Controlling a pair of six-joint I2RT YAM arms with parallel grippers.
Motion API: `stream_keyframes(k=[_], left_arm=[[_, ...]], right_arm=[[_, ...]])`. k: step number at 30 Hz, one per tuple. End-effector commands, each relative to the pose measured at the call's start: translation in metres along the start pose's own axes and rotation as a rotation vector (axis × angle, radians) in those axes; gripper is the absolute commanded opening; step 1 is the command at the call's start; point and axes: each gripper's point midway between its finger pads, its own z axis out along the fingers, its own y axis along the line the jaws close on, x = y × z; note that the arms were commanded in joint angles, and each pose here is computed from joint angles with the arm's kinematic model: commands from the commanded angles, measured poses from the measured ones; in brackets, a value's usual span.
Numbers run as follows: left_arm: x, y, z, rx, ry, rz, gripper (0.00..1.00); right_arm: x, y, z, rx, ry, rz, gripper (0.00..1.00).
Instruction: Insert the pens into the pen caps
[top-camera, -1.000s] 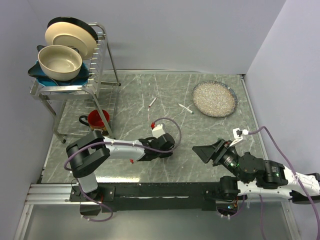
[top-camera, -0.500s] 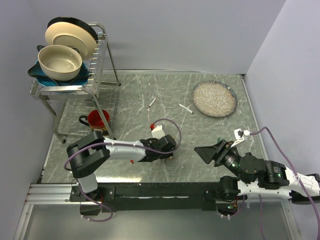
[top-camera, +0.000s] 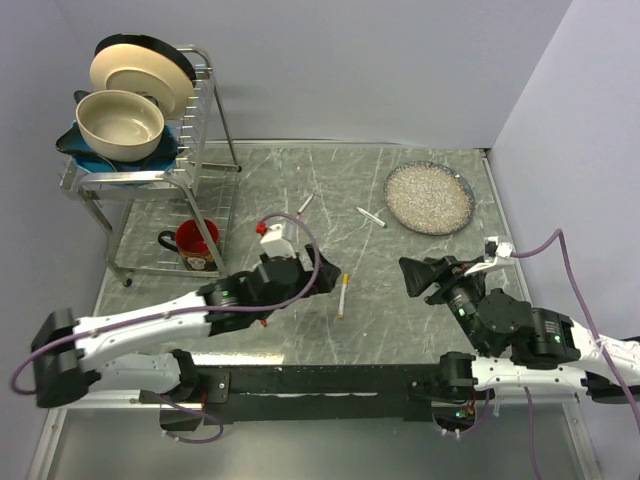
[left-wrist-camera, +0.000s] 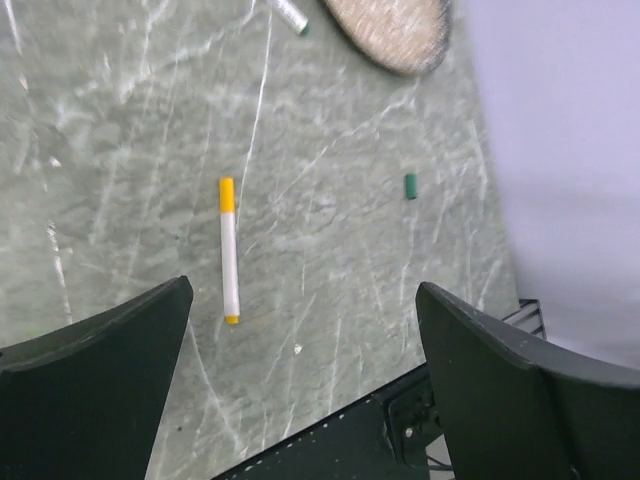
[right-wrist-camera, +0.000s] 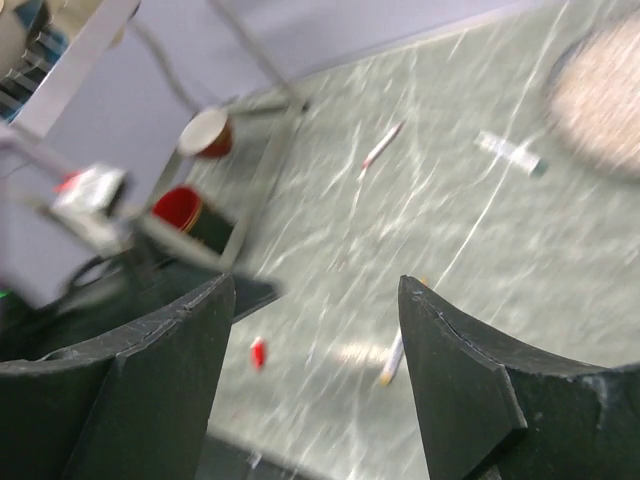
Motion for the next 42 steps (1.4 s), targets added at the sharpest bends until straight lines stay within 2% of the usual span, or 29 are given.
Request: stream_keyframes(k=[1,3,4,6,7,8,11,14,15,17,18,20,21,22,27,30,39,42], left_arm=[[-0.026,0.009,-0.032,0.031,-0.07,0.116,1.0],[-0.03,0.01,-0.044,0.066,-0.075,0.149,0.99],[-0.04,0.004,-0.058,0.118,-0.103,0.14,0.99],[-0.039,0.007,-0.069,0.162,-0.103,0.176,0.99],[-0.048,0.005,-0.082,0.205,-0.131,0.163,0.99],[-0.046,0.01,-0.085,0.211,-0.134,0.187,0.99],[-0.055,0.025,-0.1,0.209,-0.183,0.206,1.0],[-0.063,0.046,-0.108,0.144,-0.226,0.228,1.0],[-0.065,0.051,-0.109,0.126,-0.235,0.217,0.99],[-0.064,0.048,-0.112,0.157,-0.236,0.206,0.99],[-0.062,0.046,-0.113,0.174,-0.231,0.219,0.99],[-0.06,0.048,-0.114,0.168,-0.215,0.229,0.99],[-0.058,0.049,-0.113,0.156,-0.203,0.236,0.99],[-0.059,0.049,-0.114,0.149,-0.198,0.238,0.99],[-0.068,0.041,-0.121,0.14,-0.182,0.269,0.99],[-0.074,0.038,-0.126,0.157,-0.2,0.278,0.99],[-0.081,0.055,-0.133,0.133,-0.269,0.222,0.99],[-0.086,0.056,-0.137,0.124,-0.281,0.214,0.99]], right_arm=[[-0.037,0.007,0.016,0.086,-0.139,-0.089,0.73],[-0.039,0.01,0.027,0.087,-0.134,-0.126,0.72],[-0.045,-0.001,0.042,0.152,-0.155,-0.136,0.72],[-0.035,0.01,0.06,0.08,-0.097,-0.166,0.73],[-0.037,-0.002,0.08,0.136,-0.098,-0.182,0.73],[-0.027,0.008,0.09,0.067,-0.043,-0.2,0.73],[-0.012,-0.001,0.132,0.064,0.02,-0.252,0.75],[0.0,-0.032,0.173,0.16,0.074,-0.303,0.76],[0.021,-0.039,0.191,0.152,0.151,-0.316,0.76],[0.02,-0.055,0.214,0.166,0.195,-0.31,0.75],[0.047,-0.063,0.23,0.137,0.296,-0.316,0.75],[0.057,-0.067,0.247,0.105,0.371,-0.345,0.73],[0.074,-0.086,0.26,0.135,0.429,-0.35,0.71],[0.08,-0.082,0.268,0.086,0.456,-0.355,0.7],[0.132,-0.127,0.302,0.156,0.633,-0.406,0.7],[0.142,-0.143,0.321,0.195,0.664,-0.43,0.69],[0.133,-0.153,0.352,0.223,0.673,-0.459,0.7],[0.144,-0.166,0.353,0.25,0.747,-0.464,0.7]])
